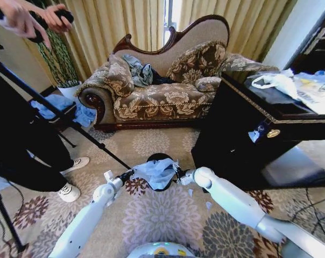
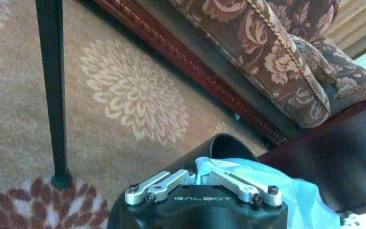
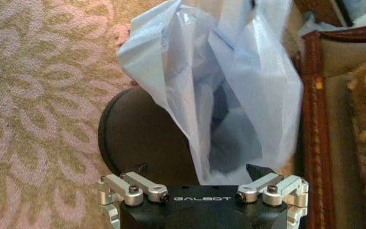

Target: Place a garbage bag over the trash bin.

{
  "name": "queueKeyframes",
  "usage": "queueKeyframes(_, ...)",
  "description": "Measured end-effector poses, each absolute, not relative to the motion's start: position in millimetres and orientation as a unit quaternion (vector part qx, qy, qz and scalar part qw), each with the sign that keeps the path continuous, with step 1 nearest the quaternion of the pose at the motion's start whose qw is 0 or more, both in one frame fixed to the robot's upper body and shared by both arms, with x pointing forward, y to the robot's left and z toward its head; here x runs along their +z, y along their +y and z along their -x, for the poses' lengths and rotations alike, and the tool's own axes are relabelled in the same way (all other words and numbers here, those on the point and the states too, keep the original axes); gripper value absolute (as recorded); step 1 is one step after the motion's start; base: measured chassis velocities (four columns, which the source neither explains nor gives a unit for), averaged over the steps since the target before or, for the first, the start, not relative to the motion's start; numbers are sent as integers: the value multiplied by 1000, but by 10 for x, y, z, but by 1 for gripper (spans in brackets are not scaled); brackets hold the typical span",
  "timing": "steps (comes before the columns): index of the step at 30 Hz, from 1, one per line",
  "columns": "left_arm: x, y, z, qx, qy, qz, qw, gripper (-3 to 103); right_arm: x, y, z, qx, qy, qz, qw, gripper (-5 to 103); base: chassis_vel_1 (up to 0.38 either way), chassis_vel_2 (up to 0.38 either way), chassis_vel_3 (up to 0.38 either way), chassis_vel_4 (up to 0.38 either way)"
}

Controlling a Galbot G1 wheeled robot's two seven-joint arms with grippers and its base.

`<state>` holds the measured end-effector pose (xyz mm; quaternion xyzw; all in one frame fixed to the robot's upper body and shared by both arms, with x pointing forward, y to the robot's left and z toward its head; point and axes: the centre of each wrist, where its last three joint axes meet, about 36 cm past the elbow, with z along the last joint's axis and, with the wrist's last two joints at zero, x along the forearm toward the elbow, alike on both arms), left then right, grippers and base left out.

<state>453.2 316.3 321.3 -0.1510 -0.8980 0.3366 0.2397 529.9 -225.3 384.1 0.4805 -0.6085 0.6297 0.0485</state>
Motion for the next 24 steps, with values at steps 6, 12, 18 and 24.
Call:
queueKeyframes(6, 3218, 3138, -4538, 336, -898, 154, 239, 0, 3987, -2580, -5072, 612, -639, -464, 36, 100, 0, 0, 0, 0)
queueKeyframes(12, 3298, 3122, -4596, 329, -900, 159, 235, 0, 4080, -2863, -4791, 557, -695, -454, 29, 100, 0, 0, 0, 0)
queueKeyframes(18, 3304, 3091, -4611, 325, -902, 161, 236, 0, 3970, -2927, -4374, 386, -817, -422, 73, 100, 0, 0, 0, 0)
queueKeyframes(24, 3254, 3063, -4528, 322, -903, 156, 238, 0, 3751, -2629, -4171, 186, -897, -368, 156, 100, 0, 0, 0, 0)
